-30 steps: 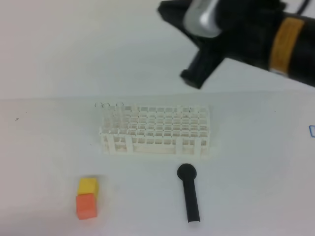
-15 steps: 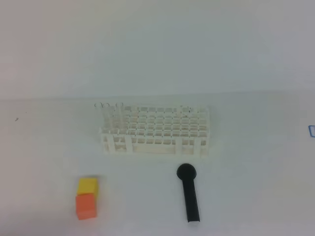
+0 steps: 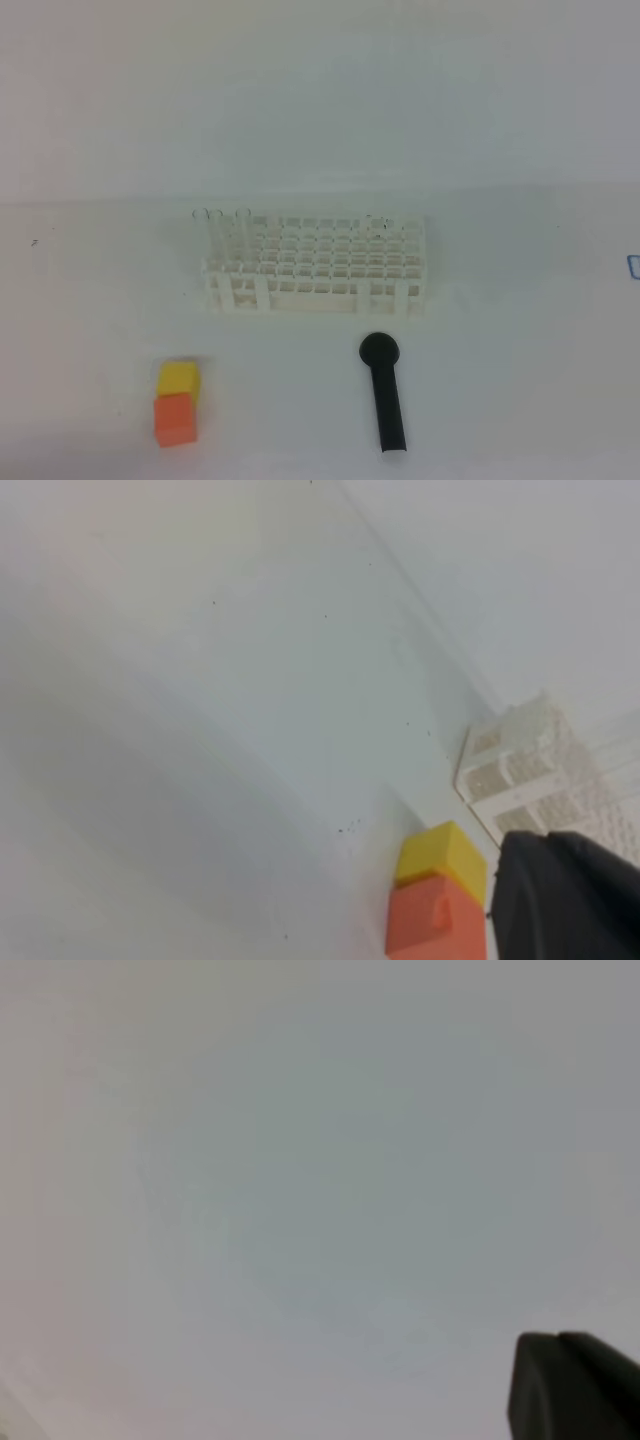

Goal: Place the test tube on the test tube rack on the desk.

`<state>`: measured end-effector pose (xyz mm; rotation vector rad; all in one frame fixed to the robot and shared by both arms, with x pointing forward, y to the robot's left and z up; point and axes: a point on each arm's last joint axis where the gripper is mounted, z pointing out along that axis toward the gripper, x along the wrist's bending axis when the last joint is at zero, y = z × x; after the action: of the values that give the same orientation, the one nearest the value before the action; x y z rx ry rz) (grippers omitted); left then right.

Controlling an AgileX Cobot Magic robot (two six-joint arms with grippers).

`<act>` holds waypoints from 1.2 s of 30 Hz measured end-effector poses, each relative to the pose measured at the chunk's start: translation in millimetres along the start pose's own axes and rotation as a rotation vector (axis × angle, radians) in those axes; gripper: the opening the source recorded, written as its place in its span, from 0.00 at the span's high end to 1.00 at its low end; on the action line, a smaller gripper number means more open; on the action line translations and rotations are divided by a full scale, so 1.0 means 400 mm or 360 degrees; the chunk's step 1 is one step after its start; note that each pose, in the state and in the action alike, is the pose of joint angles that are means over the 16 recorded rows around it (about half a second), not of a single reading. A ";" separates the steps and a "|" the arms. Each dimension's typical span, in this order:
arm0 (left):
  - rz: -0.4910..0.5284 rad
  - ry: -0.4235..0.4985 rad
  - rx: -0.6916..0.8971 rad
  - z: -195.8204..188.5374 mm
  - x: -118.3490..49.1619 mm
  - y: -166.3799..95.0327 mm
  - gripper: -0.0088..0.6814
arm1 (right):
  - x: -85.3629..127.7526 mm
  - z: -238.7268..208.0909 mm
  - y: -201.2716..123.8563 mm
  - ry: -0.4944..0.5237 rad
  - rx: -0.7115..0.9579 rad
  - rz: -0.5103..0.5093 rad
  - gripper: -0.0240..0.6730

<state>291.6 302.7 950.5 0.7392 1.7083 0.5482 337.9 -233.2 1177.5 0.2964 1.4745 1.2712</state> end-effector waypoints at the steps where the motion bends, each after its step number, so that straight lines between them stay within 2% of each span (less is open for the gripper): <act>1: 0.0002 0.0002 0.0002 0.001 0.001 -0.001 0.99 | -0.001 -0.002 -0.002 -0.0011 0.0006 0.0015 0.97; 6: 0.0006 0.0007 0.0006 0.002 0.003 -0.003 0.99 | -0.009 -0.018 -0.024 -0.0092 0.0054 0.0136 0.97; 13: 0.0029 0.0015 0.0000 0.002 0.005 -0.003 0.99 | 0.002 -0.072 -0.104 -0.0275 0.0171 0.0413 0.97; 17: 0.0043 0.0040 -0.0027 0.002 0.008 -0.001 0.99 | 0.031 -0.122 -0.168 -0.0415 0.0243 0.0544 0.97; 25: 0.0070 0.0119 -0.0132 0.000 0.014 0.010 0.99 | 0.122 -0.216 -0.302 -0.0673 0.0346 0.0721 0.97; 30: 0.0267 0.0139 -0.0149 0.000 0.014 0.011 0.99 | 0.164 -0.247 -0.365 -0.0757 0.0383 0.0773 0.97; 36: 0.0651 0.0075 -0.0090 0.001 0.006 0.003 0.99 | 0.184 -0.260 -0.400 -0.0802 0.0398 0.0796 0.97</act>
<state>291.9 305.2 949.9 1.0504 1.5821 0.8971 296.0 -295.6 987.0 1.1231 1.1476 1.2656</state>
